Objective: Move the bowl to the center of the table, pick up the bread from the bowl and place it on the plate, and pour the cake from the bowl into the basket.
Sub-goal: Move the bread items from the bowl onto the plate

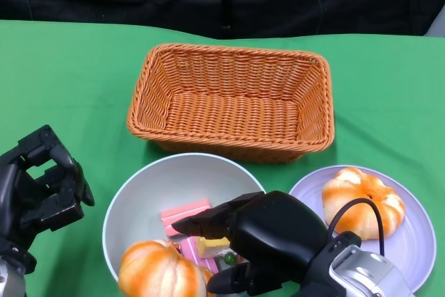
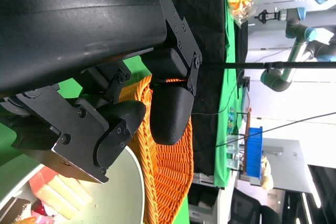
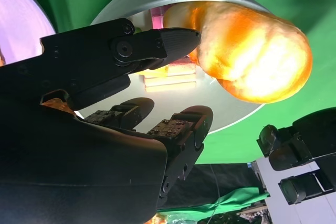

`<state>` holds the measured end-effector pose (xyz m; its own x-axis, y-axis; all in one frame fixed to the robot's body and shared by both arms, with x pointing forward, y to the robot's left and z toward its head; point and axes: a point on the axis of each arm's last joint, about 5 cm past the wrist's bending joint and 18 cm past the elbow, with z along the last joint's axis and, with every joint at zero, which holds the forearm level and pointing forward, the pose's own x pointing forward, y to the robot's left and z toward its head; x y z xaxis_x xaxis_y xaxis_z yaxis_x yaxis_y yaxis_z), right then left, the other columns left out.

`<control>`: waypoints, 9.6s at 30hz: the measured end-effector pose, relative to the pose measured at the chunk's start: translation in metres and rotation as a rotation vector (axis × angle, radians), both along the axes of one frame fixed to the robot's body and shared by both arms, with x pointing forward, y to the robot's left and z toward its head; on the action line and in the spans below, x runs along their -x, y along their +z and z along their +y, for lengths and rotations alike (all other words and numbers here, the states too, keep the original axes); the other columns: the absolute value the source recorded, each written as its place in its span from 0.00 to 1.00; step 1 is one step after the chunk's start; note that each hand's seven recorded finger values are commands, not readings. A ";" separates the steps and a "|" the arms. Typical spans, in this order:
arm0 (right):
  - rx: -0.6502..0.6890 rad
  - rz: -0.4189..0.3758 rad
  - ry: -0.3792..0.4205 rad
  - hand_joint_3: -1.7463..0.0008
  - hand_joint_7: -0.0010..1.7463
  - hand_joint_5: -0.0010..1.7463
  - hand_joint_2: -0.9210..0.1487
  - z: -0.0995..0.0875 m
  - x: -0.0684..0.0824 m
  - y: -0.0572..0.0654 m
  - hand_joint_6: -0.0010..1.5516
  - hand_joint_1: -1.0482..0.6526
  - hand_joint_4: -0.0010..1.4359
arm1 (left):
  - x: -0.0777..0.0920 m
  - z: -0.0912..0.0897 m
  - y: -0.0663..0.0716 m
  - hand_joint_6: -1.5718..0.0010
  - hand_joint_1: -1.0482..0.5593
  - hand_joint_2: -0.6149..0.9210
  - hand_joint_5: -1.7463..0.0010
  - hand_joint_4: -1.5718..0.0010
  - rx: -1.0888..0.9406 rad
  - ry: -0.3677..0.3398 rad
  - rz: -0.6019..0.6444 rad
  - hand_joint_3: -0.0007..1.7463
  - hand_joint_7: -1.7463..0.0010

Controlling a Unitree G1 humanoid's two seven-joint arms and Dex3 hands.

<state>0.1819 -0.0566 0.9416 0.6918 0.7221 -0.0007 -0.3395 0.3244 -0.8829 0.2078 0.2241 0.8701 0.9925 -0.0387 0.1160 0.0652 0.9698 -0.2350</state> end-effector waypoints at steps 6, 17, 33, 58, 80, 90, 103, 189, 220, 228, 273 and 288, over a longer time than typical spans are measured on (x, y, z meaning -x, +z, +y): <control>-0.003 -0.009 0.005 0.88 0.00 0.00 0.00 0.000 0.000 0.000 0.32 0.18 0.36 | 0.000 0.000 0.000 0.51 0.66 0.73 0.00 0.39 0.006 0.001 -0.001 0.74 0.00; 0.008 -0.021 0.009 0.87 0.00 0.00 0.00 -0.001 0.003 -0.001 0.32 0.18 0.36 | 0.000 0.000 0.000 0.50 0.66 0.72 0.00 0.39 0.005 0.004 -0.002 0.76 0.00; 0.023 -0.012 0.019 0.85 0.00 0.00 0.00 -0.003 0.016 0.008 0.31 0.18 0.33 | 0.002 0.001 0.012 0.50 0.65 0.71 0.00 0.39 -0.010 0.001 -0.037 0.76 0.01; 0.109 0.016 0.049 0.88 0.00 0.00 0.00 0.014 0.025 0.017 0.28 0.15 0.31 | 0.005 0.003 0.019 0.49 0.65 0.71 0.00 0.40 -0.003 0.005 -0.009 0.76 0.02; -0.250 -0.150 -0.077 0.89 1.00 1.00 0.00 0.018 0.014 -0.017 0.41 0.51 0.59 | 0.006 0.004 0.017 0.49 0.65 0.71 0.00 0.40 0.002 0.008 -0.005 0.75 0.03; -0.287 -0.153 -0.067 0.85 1.00 1.00 0.02 0.018 0.014 -0.017 0.41 0.51 0.59 | 0.006 0.004 0.017 0.49 0.65 0.72 0.00 0.39 0.002 0.008 -0.004 0.75 0.03; -0.270 -0.155 -0.027 0.88 0.42 0.75 0.03 0.009 0.013 -0.019 0.52 0.45 0.47 | 0.006 0.004 0.017 0.48 0.66 0.71 0.00 0.39 0.005 0.008 -0.005 0.75 0.04; 0.142 -0.524 0.430 1.00 0.00 0.02 0.01 0.036 -0.029 0.030 0.23 0.16 0.28 | 0.008 -0.001 0.033 0.50 0.52 0.80 0.00 0.42 0.063 0.020 0.086 0.44 0.03; 0.090 -0.505 0.406 1.00 0.00 0.03 0.01 0.033 -0.026 0.025 0.26 0.15 0.29 | 0.036 0.067 0.056 0.43 0.69 0.67 0.00 0.35 -0.233 -0.066 -0.129 0.85 0.03; 0.091 -0.509 0.416 1.00 0.00 0.04 0.01 0.036 -0.024 0.026 0.26 0.15 0.31 | 0.042 0.068 0.055 0.45 0.68 0.69 0.00 0.33 -0.221 -0.065 -0.121 0.86 0.00; 0.146 -0.503 0.568 1.00 0.01 0.10 0.12 0.048 -0.032 0.012 0.38 0.21 0.34 | 0.040 0.060 0.052 0.45 0.68 0.66 0.00 0.32 -0.186 -0.099 -0.188 0.91 0.00; 0.127 -0.609 0.563 1.00 0.03 0.68 0.11 0.052 -0.038 0.003 0.54 0.29 0.25 | 0.041 0.058 0.055 0.46 0.67 0.66 0.00 0.33 -0.211 -0.094 -0.185 0.91 0.00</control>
<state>0.2196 -0.0044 0.9442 0.1339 0.9794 0.1514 0.1269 0.1346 -0.9827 0.1667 0.2823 0.9248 0.9461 -0.1723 0.2743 0.1805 0.9836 -0.0046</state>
